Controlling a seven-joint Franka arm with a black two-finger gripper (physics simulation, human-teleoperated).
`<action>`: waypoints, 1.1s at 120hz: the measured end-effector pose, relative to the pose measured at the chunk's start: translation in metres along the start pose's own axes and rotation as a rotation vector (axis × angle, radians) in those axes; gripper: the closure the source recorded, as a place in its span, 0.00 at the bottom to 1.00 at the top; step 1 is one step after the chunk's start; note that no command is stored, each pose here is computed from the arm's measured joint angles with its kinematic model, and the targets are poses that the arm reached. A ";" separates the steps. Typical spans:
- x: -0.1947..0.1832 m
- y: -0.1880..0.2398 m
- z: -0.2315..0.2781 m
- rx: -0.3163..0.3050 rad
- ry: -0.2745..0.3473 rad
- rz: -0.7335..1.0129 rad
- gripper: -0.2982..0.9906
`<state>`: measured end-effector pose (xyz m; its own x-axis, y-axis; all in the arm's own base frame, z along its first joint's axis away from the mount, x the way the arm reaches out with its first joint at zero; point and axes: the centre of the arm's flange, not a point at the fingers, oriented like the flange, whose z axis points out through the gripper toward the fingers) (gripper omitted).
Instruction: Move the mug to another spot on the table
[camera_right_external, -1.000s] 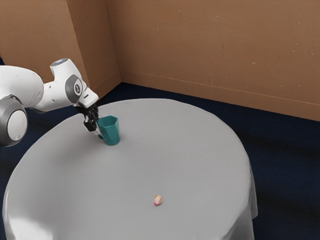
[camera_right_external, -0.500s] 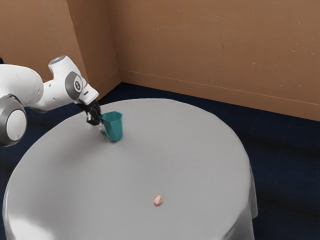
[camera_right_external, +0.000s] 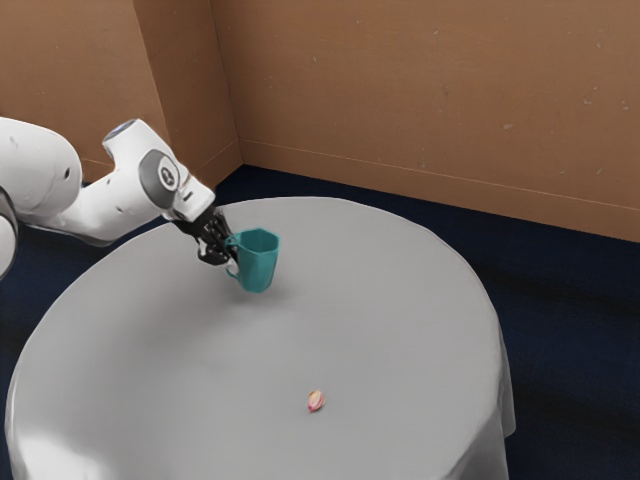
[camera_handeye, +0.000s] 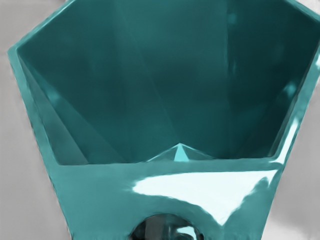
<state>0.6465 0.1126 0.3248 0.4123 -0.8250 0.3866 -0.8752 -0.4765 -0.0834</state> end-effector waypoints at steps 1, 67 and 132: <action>0.001 0.002 0.000 -0.002 0.001 0.000 0.84; -0.015 0.137 0.009 0.069 0.043 -0.086 0.84; -0.084 0.166 0.000 0.148 0.003 -0.219 0.84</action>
<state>0.4670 0.1025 0.2786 0.5874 -0.6962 0.4126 -0.7184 -0.6833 -0.1304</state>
